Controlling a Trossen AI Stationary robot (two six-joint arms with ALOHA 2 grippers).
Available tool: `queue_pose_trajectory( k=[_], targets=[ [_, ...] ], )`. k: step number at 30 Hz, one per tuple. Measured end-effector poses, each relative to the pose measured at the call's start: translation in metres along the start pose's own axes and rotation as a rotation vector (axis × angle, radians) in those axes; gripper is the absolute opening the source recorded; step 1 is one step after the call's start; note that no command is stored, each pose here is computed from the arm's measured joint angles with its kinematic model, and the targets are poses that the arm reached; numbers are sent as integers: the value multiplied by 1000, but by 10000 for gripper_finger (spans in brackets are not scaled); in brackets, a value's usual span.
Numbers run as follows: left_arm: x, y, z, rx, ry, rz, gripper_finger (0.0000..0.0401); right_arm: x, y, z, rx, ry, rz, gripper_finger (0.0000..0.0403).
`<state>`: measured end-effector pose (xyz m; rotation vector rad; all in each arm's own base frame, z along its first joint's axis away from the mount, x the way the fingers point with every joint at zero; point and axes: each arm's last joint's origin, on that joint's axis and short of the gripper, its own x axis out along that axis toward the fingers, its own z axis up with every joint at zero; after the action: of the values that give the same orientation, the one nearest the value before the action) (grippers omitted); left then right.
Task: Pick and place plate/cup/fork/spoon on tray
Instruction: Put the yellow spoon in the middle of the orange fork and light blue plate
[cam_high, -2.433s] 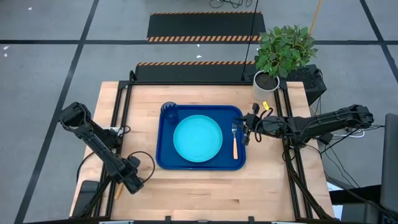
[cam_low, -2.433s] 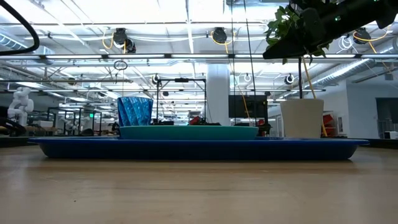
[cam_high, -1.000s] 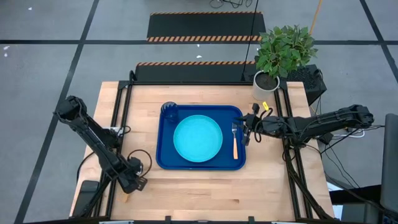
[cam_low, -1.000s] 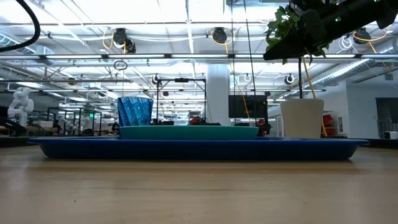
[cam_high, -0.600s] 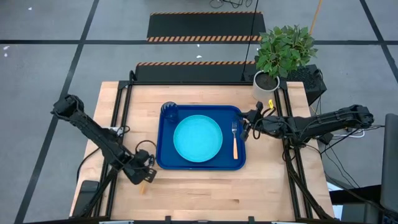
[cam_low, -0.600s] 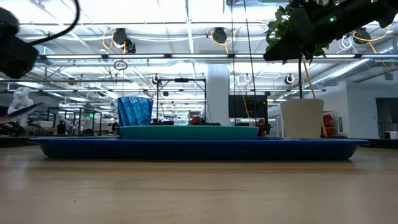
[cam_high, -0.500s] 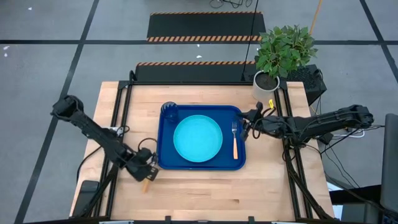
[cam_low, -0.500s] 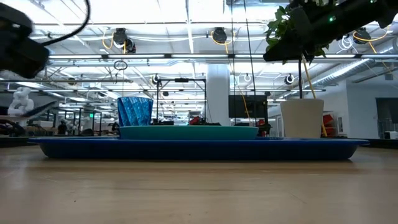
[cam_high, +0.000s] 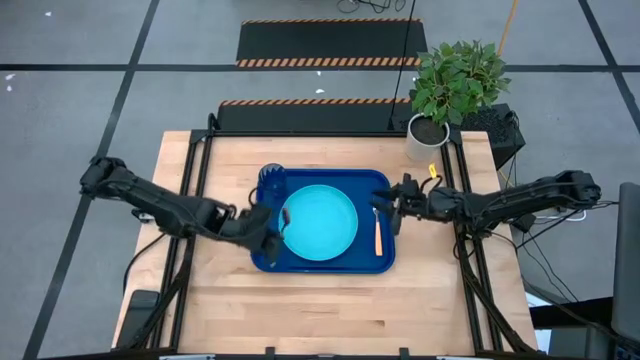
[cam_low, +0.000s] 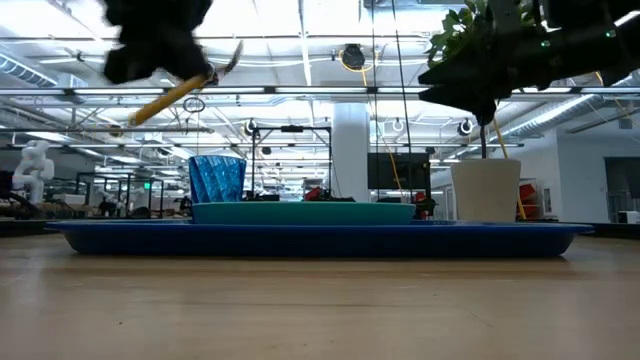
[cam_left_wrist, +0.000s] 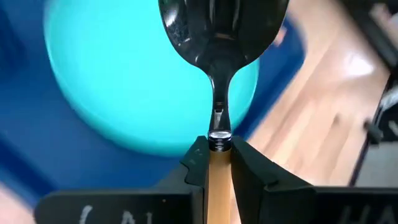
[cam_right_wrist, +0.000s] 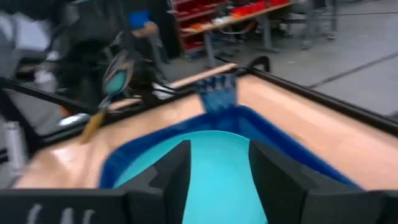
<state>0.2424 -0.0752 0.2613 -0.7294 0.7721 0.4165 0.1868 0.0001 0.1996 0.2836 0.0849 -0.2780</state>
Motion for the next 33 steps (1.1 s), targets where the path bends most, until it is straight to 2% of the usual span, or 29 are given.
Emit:
queue_pose_trajectory(
  k=[4,7,10,14,17,19,23,27,33],
  targets=[
    [-12,-10,33,103,-163,-2,40,-2,-1,-5,33,-5,29,170],
    [-9,-15,54,169,-244,-17,40,-2,-1,-4,35,-16,33,167],
    [2,-20,72,225,-321,-32,40,-2,0,-1,36,-44,55,161],
    [23,-23,91,271,-378,-17,40,-1,4,4,42,-98,138,158],
    [38,-28,105,302,-424,-13,40,1,5,4,42,-108,142,158],
    [47,-36,114,324,-485,-52,40,3,5,1,38,-91,131,158],
    [63,-54,124,380,-582,-176,40,10,4,-8,64,-43,118,157],
    [72,-63,130,405,-644,-215,40,16,4,-14,90,-29,115,157],
    [85,-67,128,433,-628,-284,47,22,6,-16,119,-66,131,157]
  ],
)
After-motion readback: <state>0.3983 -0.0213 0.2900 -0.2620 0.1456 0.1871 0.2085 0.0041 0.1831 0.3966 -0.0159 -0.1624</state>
